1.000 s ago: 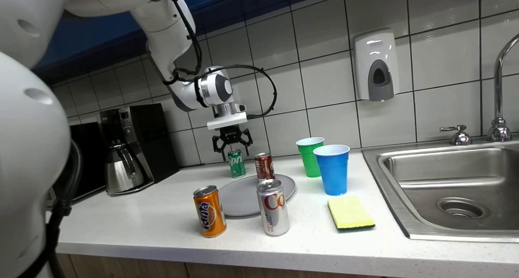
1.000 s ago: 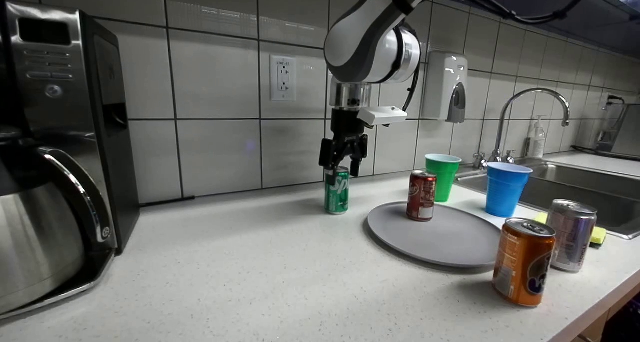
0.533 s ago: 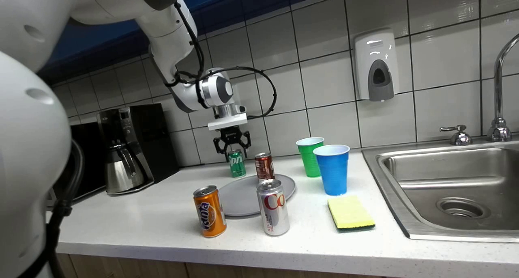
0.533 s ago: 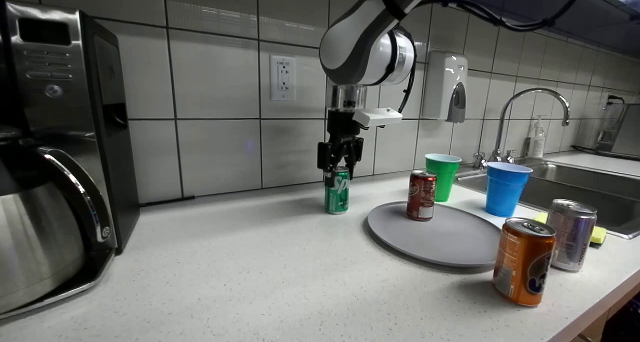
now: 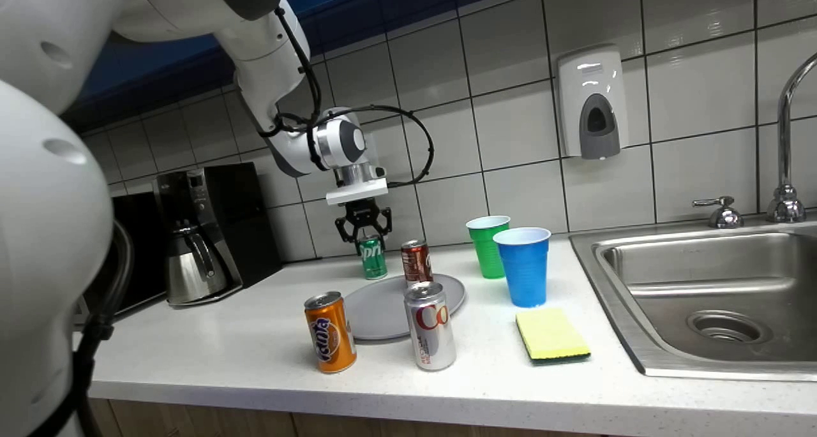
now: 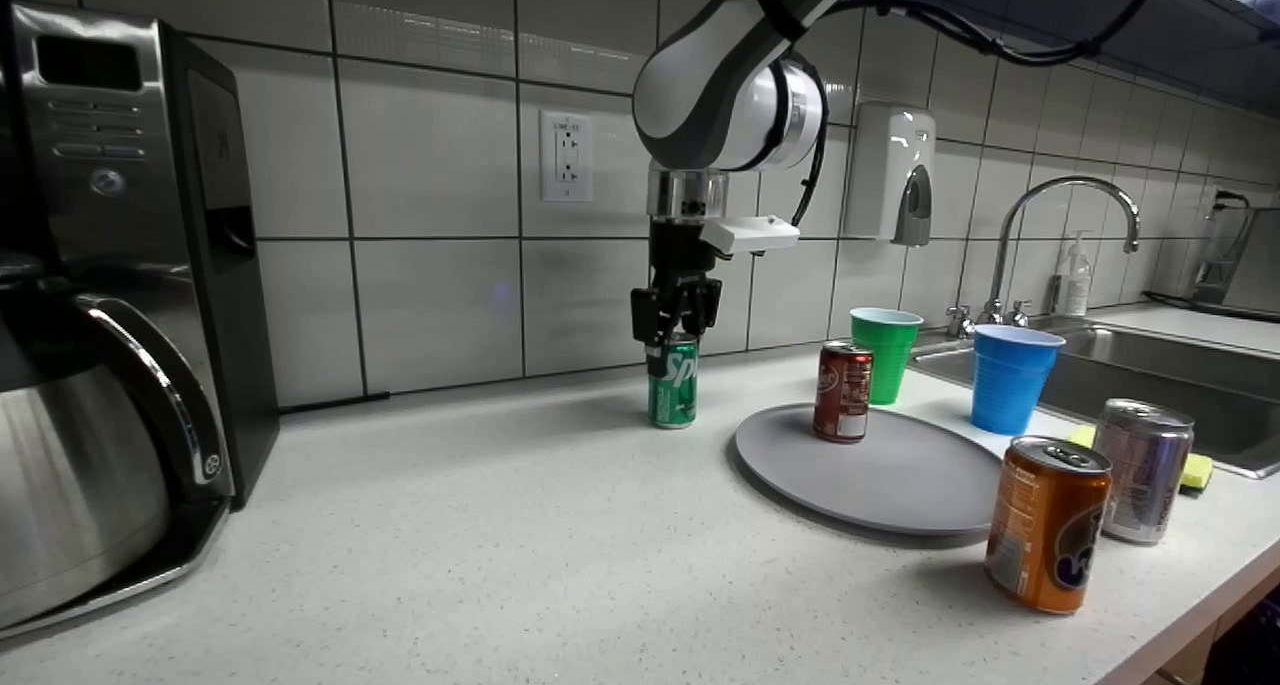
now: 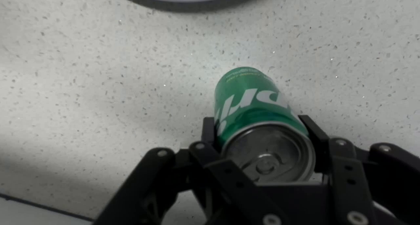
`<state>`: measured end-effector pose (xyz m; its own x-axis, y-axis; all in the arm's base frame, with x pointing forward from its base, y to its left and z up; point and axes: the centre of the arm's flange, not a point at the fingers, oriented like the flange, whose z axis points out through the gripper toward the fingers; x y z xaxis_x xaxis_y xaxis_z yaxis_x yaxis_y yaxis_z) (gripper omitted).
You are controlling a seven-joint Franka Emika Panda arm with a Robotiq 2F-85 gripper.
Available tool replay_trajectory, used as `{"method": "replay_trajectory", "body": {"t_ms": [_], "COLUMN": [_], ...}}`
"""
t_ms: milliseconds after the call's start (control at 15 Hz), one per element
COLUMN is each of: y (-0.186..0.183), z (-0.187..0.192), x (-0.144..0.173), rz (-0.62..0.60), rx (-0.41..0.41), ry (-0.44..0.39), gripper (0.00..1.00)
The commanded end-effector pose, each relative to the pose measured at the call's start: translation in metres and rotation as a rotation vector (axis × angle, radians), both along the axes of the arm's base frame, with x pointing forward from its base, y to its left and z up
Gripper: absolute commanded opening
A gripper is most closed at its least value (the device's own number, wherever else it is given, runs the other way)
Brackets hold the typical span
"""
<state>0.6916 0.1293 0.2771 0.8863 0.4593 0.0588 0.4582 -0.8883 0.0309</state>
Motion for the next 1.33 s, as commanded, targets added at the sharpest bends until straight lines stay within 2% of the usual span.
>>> {"method": "replay_trajectory", "body": {"t_ms": [0,533,1267], "y": [0.002,-0.001,-0.016], "z": [0.017,0.038,0.048], "x": [-0.004,-0.029,-0.092], "rz": [0.024,0.038,0.05], "rx": [-0.005,0.003,-0.01], "ry": [-0.003,-0.025,0.002], "gripper": [0.38,0.38,0.38]}}
